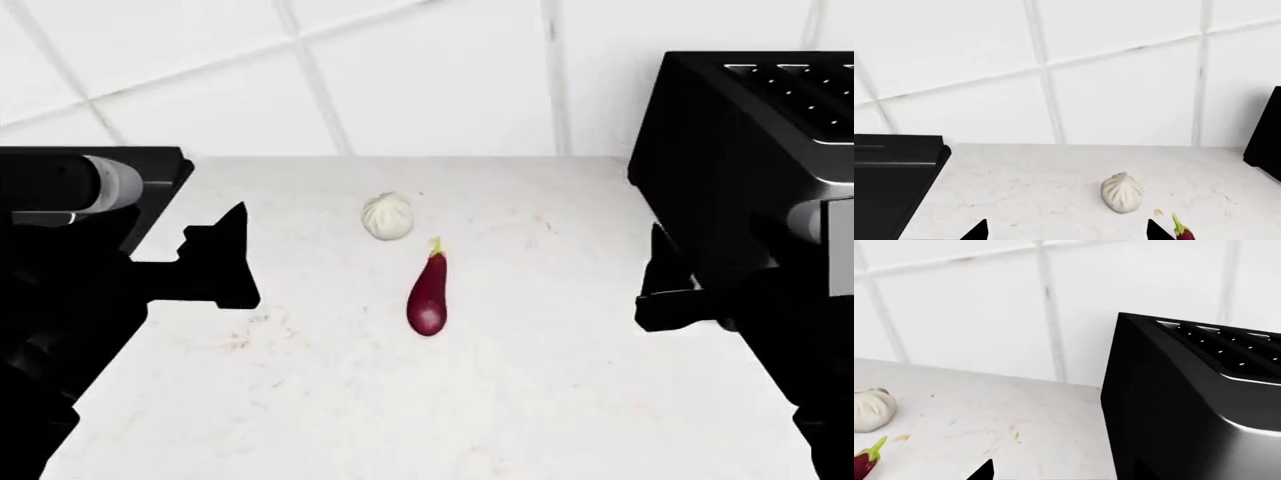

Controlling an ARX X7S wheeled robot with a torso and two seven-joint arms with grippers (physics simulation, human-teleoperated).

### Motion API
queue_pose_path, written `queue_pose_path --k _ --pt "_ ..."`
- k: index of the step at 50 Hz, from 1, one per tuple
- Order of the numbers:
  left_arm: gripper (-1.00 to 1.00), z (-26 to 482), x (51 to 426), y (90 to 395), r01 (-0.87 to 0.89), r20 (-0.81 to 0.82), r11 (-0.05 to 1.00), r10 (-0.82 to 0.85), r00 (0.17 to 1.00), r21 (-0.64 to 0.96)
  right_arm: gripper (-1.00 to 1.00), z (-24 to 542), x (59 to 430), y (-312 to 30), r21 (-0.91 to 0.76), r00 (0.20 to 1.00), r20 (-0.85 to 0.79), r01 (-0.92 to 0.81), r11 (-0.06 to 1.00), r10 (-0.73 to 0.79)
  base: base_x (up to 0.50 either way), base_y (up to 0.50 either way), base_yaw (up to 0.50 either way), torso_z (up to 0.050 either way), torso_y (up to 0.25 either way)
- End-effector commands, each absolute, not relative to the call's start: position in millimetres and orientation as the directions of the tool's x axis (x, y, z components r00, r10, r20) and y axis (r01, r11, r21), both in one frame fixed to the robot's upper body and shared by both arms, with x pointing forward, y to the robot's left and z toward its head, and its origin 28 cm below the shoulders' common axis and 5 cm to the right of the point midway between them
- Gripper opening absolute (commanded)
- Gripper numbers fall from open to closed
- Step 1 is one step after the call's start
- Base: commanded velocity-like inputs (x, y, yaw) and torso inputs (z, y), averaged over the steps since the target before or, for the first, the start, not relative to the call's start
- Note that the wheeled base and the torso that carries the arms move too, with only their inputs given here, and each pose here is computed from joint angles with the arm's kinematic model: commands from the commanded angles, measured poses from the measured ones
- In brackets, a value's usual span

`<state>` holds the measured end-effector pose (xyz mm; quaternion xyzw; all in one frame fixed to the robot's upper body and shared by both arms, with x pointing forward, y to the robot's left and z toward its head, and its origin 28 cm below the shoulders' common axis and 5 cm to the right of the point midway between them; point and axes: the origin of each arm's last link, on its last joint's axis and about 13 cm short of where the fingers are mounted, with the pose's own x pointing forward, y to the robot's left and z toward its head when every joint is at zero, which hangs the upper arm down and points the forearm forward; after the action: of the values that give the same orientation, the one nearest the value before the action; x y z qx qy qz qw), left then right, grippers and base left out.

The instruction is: Place both pans onto different burners. Then place the eggplant and the dumpling on different pans.

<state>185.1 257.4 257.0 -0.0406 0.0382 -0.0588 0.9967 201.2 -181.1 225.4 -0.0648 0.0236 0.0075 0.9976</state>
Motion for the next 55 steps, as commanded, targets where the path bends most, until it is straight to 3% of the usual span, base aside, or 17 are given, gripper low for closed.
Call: queue_pose_path --k 1,20,43,55 --pt "1.0 256 186 259 0.109 -0.071 0.989 -0.116 0.991 -0.096 1.0 226 201 -174 -0.151 0.995 -0.083 -0.058 0.987 0.046 0.0 0.0 0.0 0.0 0.0" --pt "1.0 252 194 262 0.144 -0.082 0.983 -0.154 0.985 -0.118 1.0 262 229 -151 -0.186 0.983 -0.101 -0.173 0.967 0.156 0.0 0.0 0.0 0.0 0.0" --pt "1.0 264 215 267 0.189 -0.082 0.969 -0.204 0.975 -0.159 1.0 326 303 -109 -0.238 0.947 -0.114 -0.319 0.917 0.3 0.0 0.0 0.0 0.0 0.0" --pt "1.0 266 219 268 0.196 -0.073 0.966 -0.211 0.975 -0.168 1.0 315 313 -98 -0.185 0.919 -0.242 -0.358 0.915 0.311 0.0 0.0 0.0 0.0 0.0"
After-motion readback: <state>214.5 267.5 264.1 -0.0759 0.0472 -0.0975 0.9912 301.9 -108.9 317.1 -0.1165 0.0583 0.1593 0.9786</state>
